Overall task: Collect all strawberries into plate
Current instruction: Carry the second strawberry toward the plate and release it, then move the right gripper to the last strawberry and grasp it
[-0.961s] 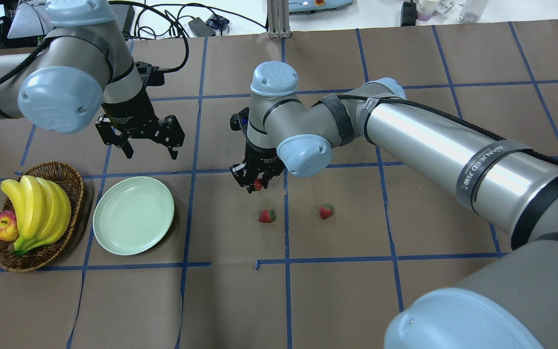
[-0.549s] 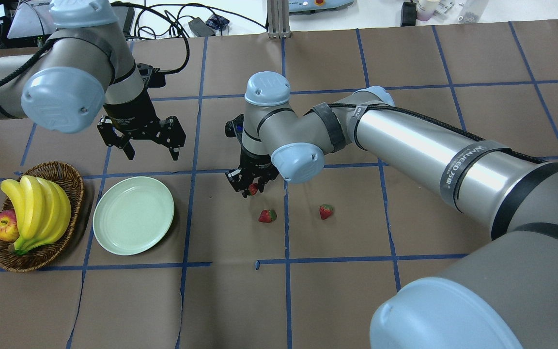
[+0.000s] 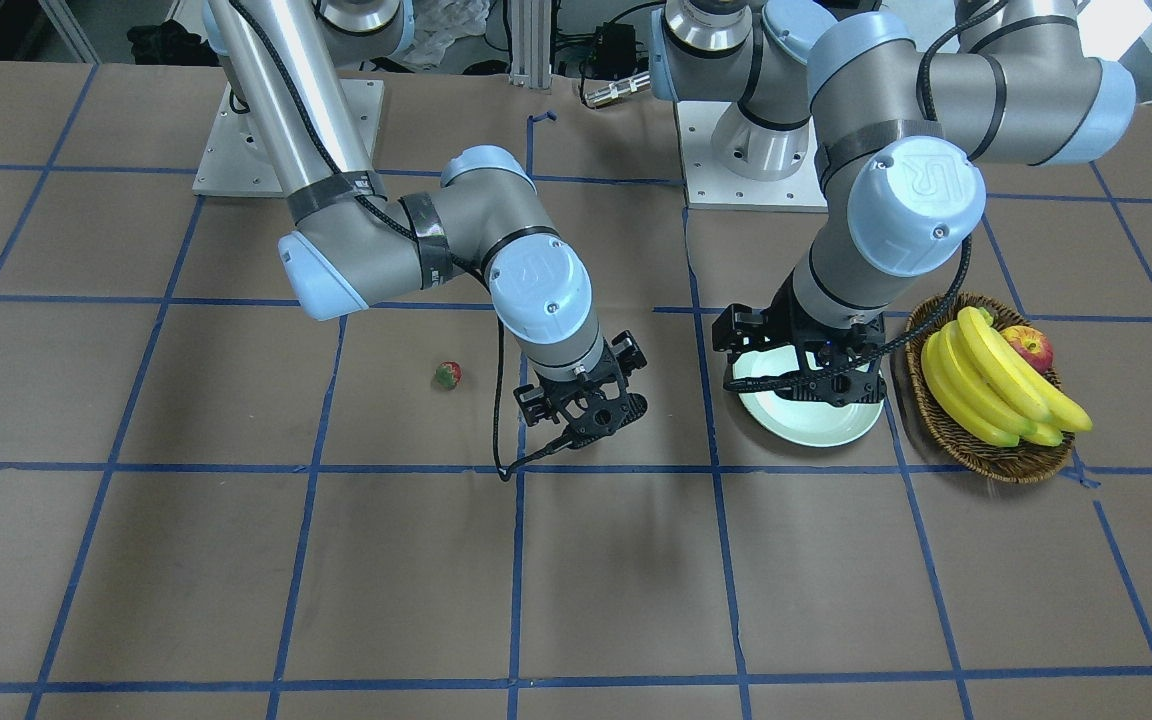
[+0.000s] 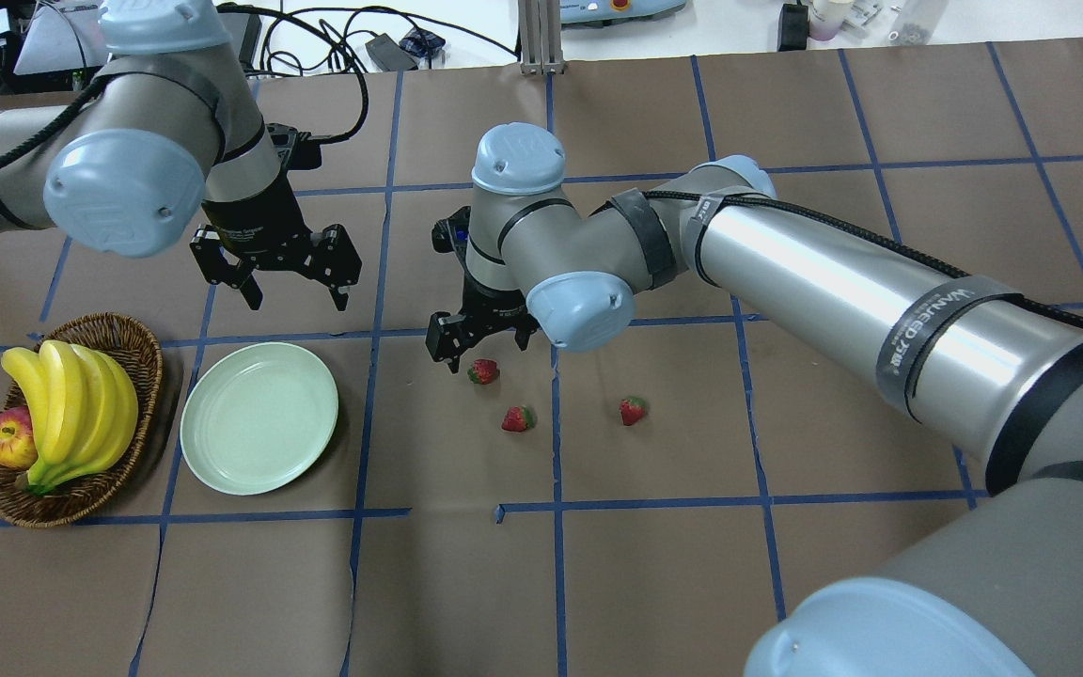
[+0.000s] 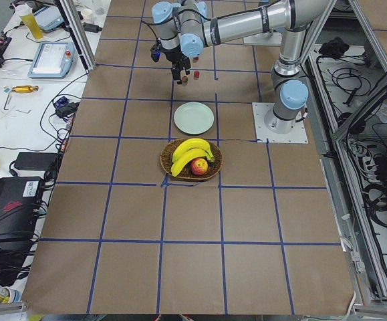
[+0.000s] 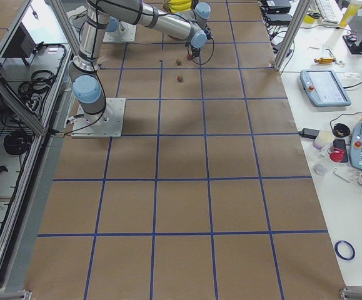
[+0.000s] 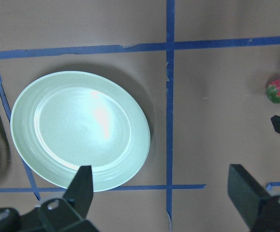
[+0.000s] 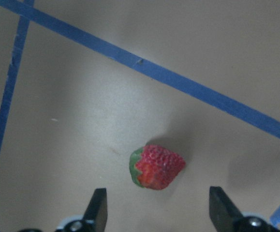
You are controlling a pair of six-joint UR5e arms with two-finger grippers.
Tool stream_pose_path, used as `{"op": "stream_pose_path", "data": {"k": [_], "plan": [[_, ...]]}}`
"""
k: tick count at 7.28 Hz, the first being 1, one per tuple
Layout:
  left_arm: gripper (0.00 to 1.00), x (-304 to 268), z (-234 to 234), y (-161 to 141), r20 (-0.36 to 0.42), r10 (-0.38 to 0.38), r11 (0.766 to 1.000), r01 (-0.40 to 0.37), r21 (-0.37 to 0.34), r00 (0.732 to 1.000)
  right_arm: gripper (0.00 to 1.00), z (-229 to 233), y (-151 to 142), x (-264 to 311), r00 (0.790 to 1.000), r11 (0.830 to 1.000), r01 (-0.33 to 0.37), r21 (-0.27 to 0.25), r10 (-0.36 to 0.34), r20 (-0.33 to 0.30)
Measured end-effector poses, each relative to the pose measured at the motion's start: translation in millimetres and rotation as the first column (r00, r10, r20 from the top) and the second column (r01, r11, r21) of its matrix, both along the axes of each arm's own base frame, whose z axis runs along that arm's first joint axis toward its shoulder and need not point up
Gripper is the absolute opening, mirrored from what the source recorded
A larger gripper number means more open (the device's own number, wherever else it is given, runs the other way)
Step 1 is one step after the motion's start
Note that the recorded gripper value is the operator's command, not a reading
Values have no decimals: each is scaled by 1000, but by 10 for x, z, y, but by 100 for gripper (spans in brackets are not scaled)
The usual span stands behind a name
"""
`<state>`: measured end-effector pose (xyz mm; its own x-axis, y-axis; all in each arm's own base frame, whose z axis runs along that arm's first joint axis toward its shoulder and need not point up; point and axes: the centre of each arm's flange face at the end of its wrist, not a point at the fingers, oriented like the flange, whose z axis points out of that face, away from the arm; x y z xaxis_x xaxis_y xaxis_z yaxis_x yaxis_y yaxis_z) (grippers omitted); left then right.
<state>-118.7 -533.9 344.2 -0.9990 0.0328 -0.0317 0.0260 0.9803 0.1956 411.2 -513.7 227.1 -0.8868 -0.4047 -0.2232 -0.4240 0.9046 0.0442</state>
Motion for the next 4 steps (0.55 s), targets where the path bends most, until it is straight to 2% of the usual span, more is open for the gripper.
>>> {"op": "stream_pose_path", "data": {"k": [2,3,4], "plan": [[100,0,-51,5,0,-3,1000,3,11,1000,100,283,-46,-271,996,999,17,-42,-21,-91],[100,2,-67,3,0,-11,1000,11,14,1000,100,319,-116,-464,992,999,40,-37,-44,-114],[100,3,-65,1,0,-12,1000,12,13,1000,100,287,-191,-702,988,997,73,-4,-73,-140]]}}
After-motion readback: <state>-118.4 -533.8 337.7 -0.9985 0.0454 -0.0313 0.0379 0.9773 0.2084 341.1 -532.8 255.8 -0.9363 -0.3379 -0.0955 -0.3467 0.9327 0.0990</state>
